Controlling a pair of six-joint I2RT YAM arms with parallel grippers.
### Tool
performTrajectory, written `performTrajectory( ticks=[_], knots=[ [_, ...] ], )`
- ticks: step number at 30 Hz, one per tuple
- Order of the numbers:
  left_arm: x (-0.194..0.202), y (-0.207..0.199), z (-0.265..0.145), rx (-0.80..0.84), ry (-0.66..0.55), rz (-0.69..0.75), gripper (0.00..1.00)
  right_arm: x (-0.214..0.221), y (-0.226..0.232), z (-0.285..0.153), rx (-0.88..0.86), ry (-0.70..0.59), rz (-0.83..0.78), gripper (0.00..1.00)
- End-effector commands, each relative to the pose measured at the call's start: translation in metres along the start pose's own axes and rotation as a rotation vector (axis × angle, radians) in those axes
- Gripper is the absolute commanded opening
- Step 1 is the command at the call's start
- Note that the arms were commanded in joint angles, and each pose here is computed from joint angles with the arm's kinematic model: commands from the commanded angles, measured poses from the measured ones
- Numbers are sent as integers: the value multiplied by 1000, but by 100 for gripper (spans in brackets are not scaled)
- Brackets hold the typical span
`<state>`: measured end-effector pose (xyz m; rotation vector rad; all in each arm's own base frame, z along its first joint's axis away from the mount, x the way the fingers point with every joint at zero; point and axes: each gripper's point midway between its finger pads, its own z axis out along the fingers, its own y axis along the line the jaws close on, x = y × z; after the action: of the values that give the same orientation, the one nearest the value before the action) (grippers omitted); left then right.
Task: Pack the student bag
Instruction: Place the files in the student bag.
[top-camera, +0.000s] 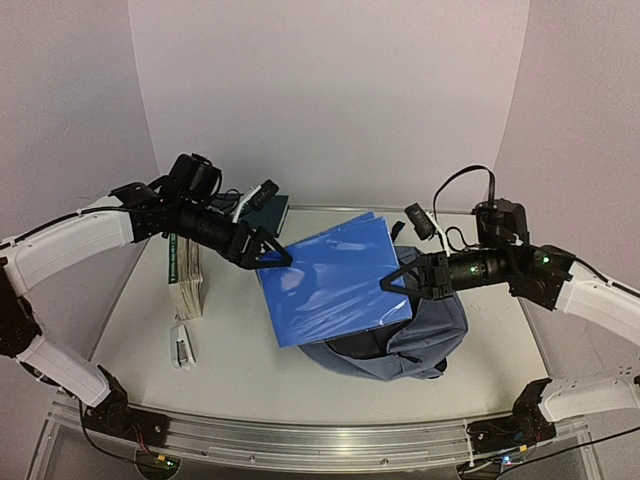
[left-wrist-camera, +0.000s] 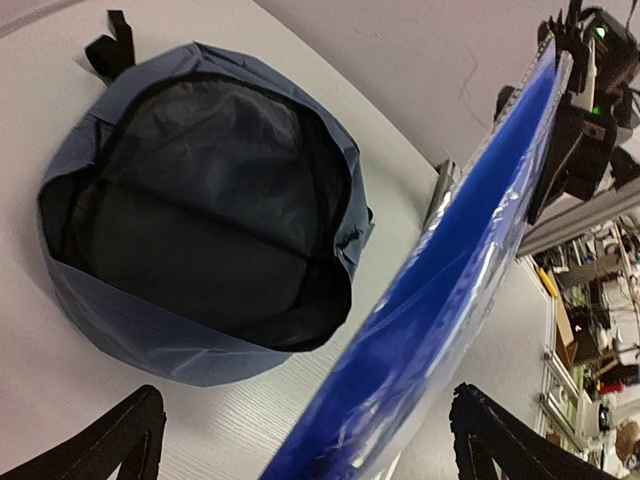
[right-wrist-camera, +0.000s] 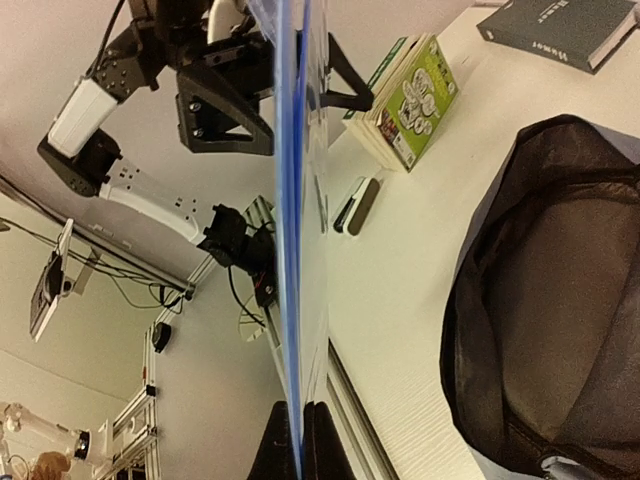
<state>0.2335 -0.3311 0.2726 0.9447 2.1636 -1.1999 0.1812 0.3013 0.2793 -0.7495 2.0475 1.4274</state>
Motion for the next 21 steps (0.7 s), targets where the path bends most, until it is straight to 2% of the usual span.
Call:
performTrajectory(
  ticks=[1, 7, 14, 16, 19, 21],
  knots=[
    [-12, -35, 1, 148, 14, 129, 100, 11, 18, 0, -100, 92, -31, 0],
    [-2, -58, 12, 283, 84, 139, 100, 19, 18, 4, -137, 137, -34, 0],
    [12, -67, 32, 294, 159, 140, 100, 27, 21, 7, -192, 181, -29, 0],
    [15, -69, 35, 305, 171, 135, 97, 28, 21, 8, -190, 185, -28, 0],
    [17, -73, 39, 339, 200, 118, 83, 29, 18, 8, -181, 186, -27, 0],
    [19, -75, 41, 357, 222, 108, 62, 27, 13, 9, -147, 175, -24, 0]
  ],
)
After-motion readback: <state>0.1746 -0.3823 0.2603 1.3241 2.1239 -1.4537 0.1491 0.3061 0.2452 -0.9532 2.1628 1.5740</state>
